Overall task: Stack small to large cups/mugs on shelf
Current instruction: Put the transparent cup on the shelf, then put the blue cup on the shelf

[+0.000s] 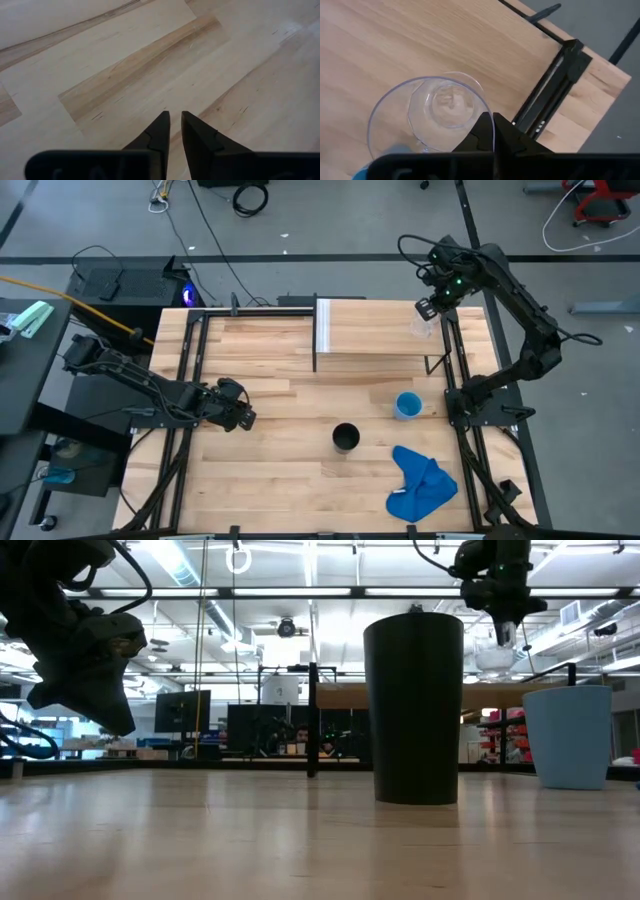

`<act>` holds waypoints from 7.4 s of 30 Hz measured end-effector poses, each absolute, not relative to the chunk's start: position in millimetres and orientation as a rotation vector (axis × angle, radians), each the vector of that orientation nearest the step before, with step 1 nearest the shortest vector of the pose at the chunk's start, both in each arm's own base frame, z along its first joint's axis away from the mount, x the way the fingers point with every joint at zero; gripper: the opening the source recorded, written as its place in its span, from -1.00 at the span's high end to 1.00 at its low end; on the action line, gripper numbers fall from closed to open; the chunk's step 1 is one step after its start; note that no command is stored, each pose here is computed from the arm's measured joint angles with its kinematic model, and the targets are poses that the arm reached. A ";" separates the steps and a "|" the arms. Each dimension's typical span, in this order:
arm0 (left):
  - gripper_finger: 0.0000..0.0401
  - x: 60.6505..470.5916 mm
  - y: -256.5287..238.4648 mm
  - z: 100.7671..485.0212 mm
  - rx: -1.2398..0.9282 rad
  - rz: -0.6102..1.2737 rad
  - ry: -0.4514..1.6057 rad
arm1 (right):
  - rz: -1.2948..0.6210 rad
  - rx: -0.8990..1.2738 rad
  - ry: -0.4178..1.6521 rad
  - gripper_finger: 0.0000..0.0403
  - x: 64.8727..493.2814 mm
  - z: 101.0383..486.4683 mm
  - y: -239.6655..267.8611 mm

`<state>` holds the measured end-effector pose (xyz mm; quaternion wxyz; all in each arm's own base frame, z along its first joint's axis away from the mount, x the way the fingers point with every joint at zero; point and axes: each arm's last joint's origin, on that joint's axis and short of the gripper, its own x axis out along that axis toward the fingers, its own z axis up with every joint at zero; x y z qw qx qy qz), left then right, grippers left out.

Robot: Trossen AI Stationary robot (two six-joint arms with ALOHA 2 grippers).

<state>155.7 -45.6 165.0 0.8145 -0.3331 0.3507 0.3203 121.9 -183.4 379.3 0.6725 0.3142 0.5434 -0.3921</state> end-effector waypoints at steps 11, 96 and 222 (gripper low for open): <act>0.73 155.6 -45.6 164.9 -0.711 0.684 0.748 | -0.914 0.677 1.199 1.00 123.1 380.1 -186.6; 0.75 155.7 -45.6 165.0 -0.711 0.684 0.748 | -0.984 0.716 1.165 0.63 127.0 350.9 -177.8; 0.74 155.8 -45.7 165.0 -0.712 0.682 0.747 | -0.727 0.533 1.389 0.93 184.8 215.3 17.2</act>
